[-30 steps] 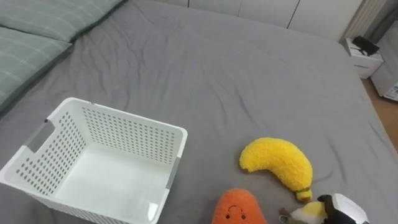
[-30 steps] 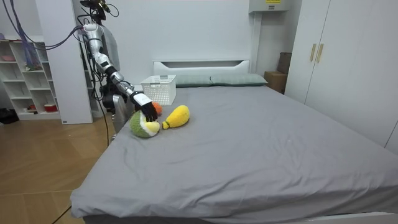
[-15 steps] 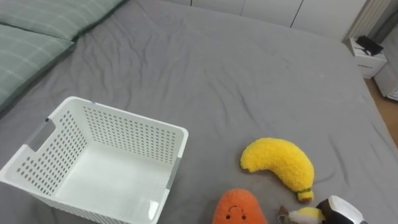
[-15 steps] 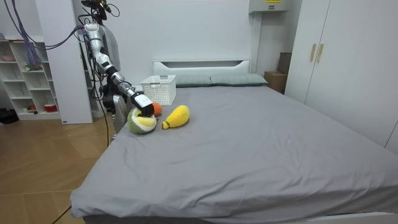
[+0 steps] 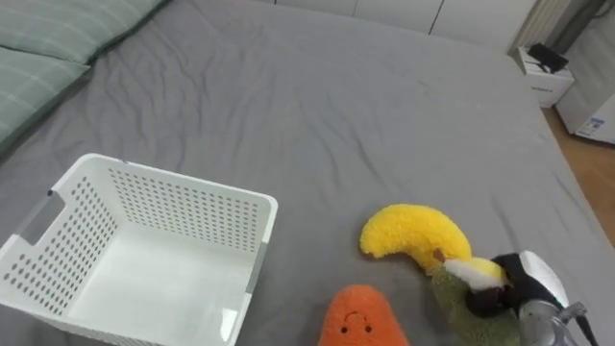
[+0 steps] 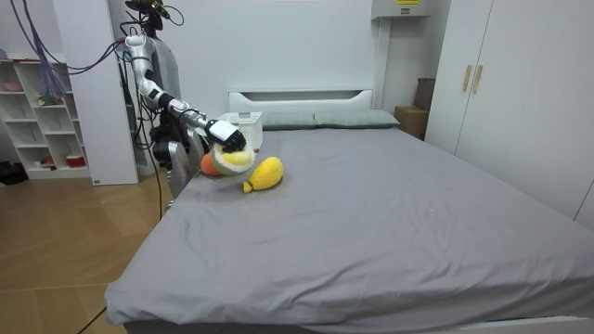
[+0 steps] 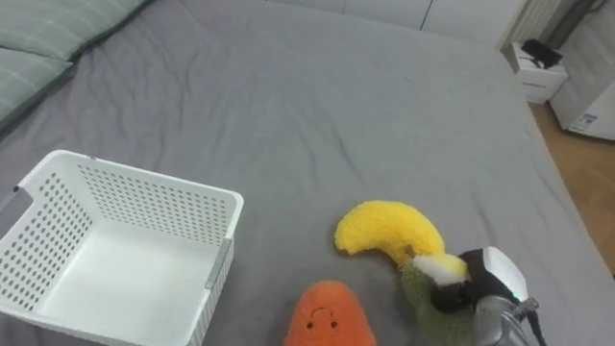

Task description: Collect toys from the bed

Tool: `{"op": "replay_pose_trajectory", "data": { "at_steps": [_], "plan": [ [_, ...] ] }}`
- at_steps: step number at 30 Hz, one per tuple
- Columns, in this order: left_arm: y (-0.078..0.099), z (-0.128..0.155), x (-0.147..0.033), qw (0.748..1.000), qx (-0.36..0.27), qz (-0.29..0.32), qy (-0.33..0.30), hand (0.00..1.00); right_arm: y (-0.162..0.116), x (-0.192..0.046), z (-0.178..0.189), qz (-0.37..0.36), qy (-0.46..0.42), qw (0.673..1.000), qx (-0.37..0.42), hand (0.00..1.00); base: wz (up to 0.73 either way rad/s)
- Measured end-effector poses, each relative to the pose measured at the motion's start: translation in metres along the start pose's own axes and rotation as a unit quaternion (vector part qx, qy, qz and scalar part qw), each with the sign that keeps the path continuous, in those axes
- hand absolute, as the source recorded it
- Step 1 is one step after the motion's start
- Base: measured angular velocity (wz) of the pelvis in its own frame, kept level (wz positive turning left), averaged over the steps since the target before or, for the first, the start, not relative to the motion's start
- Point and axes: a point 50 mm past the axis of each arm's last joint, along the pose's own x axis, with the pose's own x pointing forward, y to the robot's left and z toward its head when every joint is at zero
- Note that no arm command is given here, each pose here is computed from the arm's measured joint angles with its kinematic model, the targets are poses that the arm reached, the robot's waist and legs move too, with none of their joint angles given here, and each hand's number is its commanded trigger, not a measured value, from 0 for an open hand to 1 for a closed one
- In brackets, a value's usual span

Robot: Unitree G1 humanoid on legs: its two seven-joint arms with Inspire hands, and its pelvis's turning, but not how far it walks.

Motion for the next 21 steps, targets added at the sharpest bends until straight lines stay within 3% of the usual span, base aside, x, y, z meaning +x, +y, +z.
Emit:
{"op": "replay_pose_trajectory", "data": {
  "at_steps": [4,21],
  "plan": [
    [0.0,-0.003,0.0,1.0,-0.002,-0.001,0.007,0.0,-0.032,-0.004,0.043,-0.053,-0.094,0.994,0.025,1.0,-0.05],
    [-0.003,-0.004,-0.002,1.0,-0.017,-0.003,0.011,0.0,-0.064,-0.022,0.089,-0.056,-0.201,0.976,0.059,1.0,0.0]
  ]
}}
